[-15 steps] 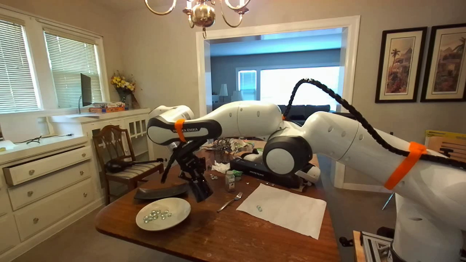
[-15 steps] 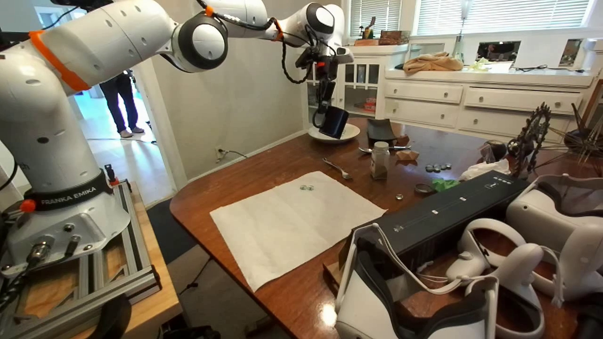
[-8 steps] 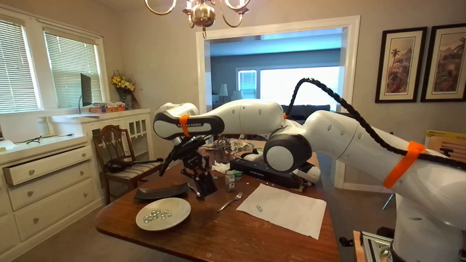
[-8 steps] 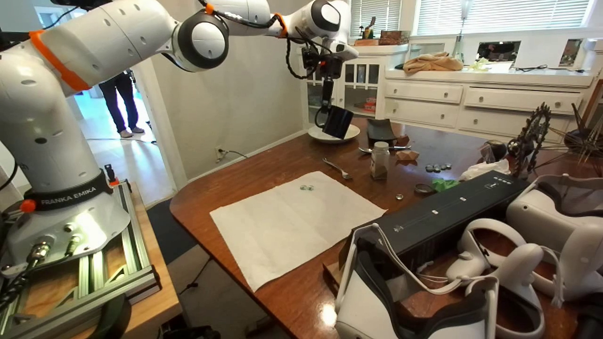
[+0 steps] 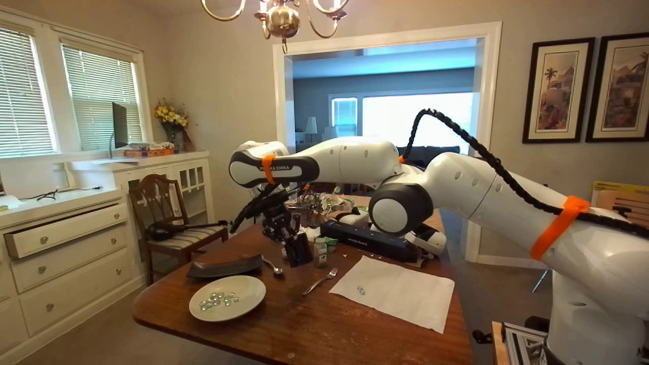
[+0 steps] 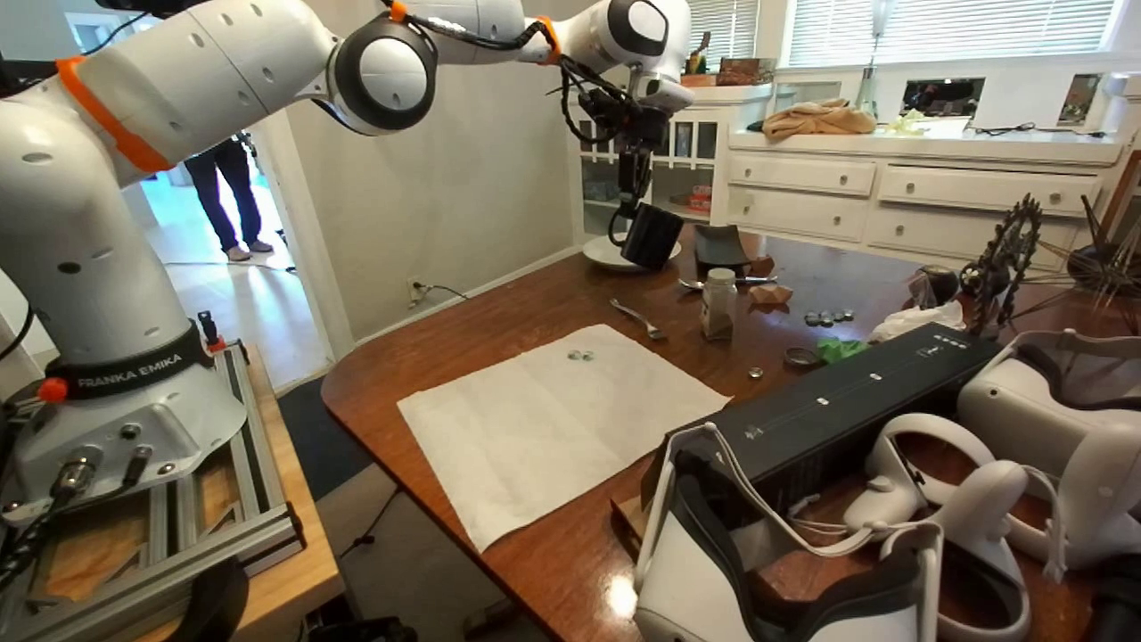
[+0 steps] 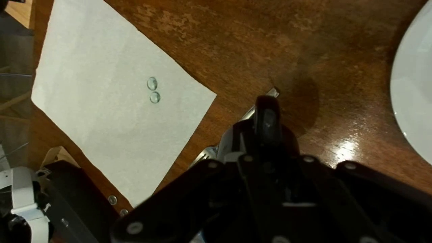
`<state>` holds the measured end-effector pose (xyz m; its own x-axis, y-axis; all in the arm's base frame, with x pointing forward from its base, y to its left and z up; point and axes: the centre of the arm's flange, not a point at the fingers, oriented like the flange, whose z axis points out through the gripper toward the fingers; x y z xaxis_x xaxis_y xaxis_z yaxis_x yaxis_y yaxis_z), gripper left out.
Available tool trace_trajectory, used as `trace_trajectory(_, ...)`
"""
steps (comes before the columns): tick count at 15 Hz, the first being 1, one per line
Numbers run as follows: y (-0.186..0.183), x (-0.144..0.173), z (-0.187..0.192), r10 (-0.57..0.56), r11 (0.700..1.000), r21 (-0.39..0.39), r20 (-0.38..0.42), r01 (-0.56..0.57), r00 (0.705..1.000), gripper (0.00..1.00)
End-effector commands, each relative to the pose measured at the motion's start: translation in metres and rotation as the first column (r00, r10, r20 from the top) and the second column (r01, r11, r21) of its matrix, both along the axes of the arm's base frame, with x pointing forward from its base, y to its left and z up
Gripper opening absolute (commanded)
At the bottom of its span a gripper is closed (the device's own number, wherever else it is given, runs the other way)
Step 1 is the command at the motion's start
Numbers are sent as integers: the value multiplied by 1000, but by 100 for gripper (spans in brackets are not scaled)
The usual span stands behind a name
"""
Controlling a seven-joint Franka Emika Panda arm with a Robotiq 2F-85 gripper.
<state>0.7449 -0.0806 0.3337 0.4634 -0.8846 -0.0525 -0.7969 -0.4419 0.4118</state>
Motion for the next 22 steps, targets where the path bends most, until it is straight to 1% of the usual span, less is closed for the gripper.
trace_trajectory(1, 0, 0, 0, -4, 1000, 0, 1, 4, 1000, 20)
trace_trajectory(2, 1, 0, 0, -7, 1000, 0, 2, 7, 1000, 5)
trace_trajectory(5, -14, -4, 7, -45, 997, -63, 57, 49, 997, 5)
trace_trajectory(8, -33, -4, 13, -95, 991, -83, 135, 107, 986, 5)
trace_trajectory(10, -48, -2, 15, -140, 984, -83, 196, 159, 971, 5)
trace_trajectory(12, -64, 9, 13, -174, 978, -67, 252, 196, 952, 5)
trace_trajectory(16, -81, 25, 14, -208, 964, -90, 340, 252, 917, 5)
trace_trajectory(18, -82, 34, 12, -224, 958, -85, 371, 274, 901, 5)
trace_trajectory(20, -78, 43, 8, -234, 953, -92, 387, 290, 892, 5)
trace_trajectory(22, -74, 49, 1, -238, 948, -106, 387, 300, 891, 5)
